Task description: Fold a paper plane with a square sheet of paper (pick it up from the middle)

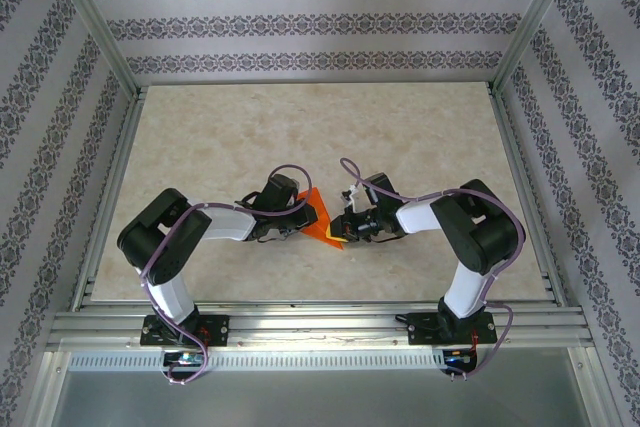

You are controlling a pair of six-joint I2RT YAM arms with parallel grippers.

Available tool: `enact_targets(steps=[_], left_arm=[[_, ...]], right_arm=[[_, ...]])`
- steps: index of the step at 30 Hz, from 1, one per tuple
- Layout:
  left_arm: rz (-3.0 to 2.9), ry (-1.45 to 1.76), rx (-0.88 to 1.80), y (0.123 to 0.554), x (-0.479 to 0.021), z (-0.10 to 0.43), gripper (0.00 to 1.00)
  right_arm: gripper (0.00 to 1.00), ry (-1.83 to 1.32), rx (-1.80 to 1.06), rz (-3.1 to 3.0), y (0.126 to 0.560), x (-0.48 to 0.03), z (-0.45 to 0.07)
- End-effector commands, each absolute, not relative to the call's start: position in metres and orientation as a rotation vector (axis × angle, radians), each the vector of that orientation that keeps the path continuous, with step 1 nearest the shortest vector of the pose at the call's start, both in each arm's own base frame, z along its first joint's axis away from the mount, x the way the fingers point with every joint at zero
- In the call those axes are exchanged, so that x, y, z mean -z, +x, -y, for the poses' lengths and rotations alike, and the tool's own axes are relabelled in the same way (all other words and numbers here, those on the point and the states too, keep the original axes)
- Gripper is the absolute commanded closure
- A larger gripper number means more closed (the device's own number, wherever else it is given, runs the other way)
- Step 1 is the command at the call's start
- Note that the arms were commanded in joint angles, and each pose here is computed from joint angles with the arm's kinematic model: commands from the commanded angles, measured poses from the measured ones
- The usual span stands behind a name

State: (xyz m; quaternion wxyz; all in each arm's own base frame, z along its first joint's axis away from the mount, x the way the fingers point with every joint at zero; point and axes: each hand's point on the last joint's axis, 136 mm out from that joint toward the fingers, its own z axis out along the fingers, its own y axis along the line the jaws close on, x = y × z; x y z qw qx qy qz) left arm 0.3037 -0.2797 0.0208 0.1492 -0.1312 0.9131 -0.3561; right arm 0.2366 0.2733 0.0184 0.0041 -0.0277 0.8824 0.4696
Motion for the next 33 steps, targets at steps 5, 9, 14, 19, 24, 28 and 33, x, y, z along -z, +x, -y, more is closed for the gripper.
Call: enact_targets(steps=[5, 9, 14, 19, 24, 28, 33], left_arm=[[-2.693, -0.385, 0.917, 0.299, -0.004, 0.271, 0.88], [-2.714, -0.379, 0.904, 0.296, 0.0, 0.27, 0.89], [-2.714, -0.376, 0.902, 0.297, -0.001, 0.271, 0.9], [-2.713, -0.368, 0.906, 0.298, -0.004, 0.272, 0.9], [-2.711, -0.356, 0.911, 0.299, -0.006, 0.273, 0.9], [-2.667, -0.322, 0.995, 0.304, -0.022, 0.284, 0.89], [-2.572, -0.255, 1.111, 0.313, -0.056, 0.299, 0.85]], right_arm=[[1.0, -0.012, -1.441, -2.809, 0.231, -0.023, -0.268], [1.0, -0.014, -1.44, -2.749, 0.242, -0.044, -0.278], [1.0, 0.018, -1.371, -2.768, 0.254, -0.038, -0.287], [1.0, 0.072, -1.263, -2.829, 0.256, -0.015, -0.287], [1.0, 0.142, -1.088, -2.945, 0.244, 0.019, -0.261], [1.0, 0.113, -1.153, -2.974, 0.23, 0.025, -0.262], [1.0, 0.088, -1.194, -2.98, 0.225, 0.023, -0.262]])
